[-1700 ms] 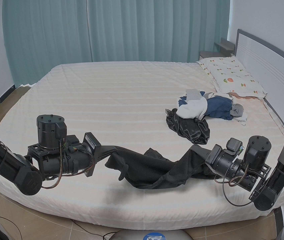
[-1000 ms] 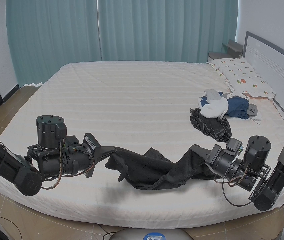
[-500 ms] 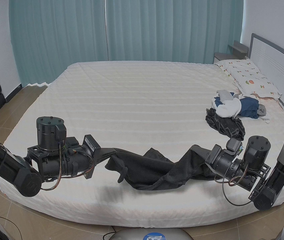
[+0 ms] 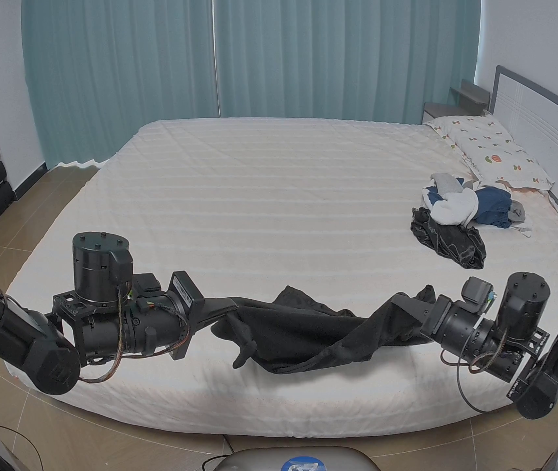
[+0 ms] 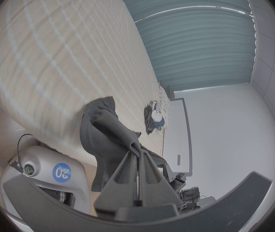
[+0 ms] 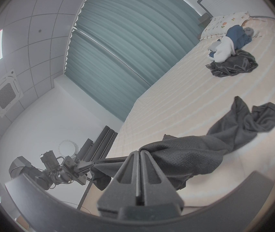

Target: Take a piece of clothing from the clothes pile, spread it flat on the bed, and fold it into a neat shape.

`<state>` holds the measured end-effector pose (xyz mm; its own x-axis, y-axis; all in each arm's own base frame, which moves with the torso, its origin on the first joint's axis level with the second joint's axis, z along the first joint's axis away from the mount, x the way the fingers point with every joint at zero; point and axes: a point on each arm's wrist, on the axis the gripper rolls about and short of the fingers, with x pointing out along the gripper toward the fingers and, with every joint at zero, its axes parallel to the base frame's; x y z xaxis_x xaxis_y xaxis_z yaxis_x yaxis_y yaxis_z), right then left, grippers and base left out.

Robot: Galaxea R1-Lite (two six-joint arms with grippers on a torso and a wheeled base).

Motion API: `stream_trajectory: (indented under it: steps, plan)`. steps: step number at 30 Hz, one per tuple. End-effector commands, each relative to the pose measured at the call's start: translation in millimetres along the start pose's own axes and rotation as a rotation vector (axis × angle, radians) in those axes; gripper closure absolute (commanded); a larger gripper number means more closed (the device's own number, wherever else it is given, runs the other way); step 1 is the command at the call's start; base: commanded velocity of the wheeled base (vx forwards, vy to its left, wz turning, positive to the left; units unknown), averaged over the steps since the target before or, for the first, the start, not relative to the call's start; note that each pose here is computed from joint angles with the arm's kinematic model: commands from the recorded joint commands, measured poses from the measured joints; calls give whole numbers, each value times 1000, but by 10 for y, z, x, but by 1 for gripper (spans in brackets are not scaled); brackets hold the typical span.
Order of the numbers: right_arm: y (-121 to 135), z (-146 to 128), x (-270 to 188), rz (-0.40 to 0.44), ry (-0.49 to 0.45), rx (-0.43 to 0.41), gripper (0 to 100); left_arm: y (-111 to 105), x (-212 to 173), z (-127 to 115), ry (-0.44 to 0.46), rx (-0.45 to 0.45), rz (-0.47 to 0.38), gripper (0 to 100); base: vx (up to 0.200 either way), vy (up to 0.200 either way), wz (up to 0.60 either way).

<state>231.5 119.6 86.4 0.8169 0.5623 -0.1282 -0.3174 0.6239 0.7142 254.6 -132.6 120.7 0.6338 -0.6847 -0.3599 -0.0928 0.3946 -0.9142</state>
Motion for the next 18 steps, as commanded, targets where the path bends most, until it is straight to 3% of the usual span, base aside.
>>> stream_trajectory:
  steps: [1,9,11,14,18]
  plan:
    - [210,109,-496,59,-56,-31,100,-117,-204,-157,27,35,-29,100,-200,0,0]
    - [665,506,-956,268,-279,-95,100,-564,-597,-118,-29,69,-127,100,-25,0,0]
    - [934,810,-1098,342,-390,-119,100,-823,-796,-32,-81,85,-185,100,0,0,0]
    - [1093,1053,-1156,355,-452,-137,100,-957,-889,46,-117,87,-203,100,0,0,0]
    - [1374,1672,-1231,354,-595,-187,100,-1155,-1000,228,-181,83,-212,100,0,0,0]
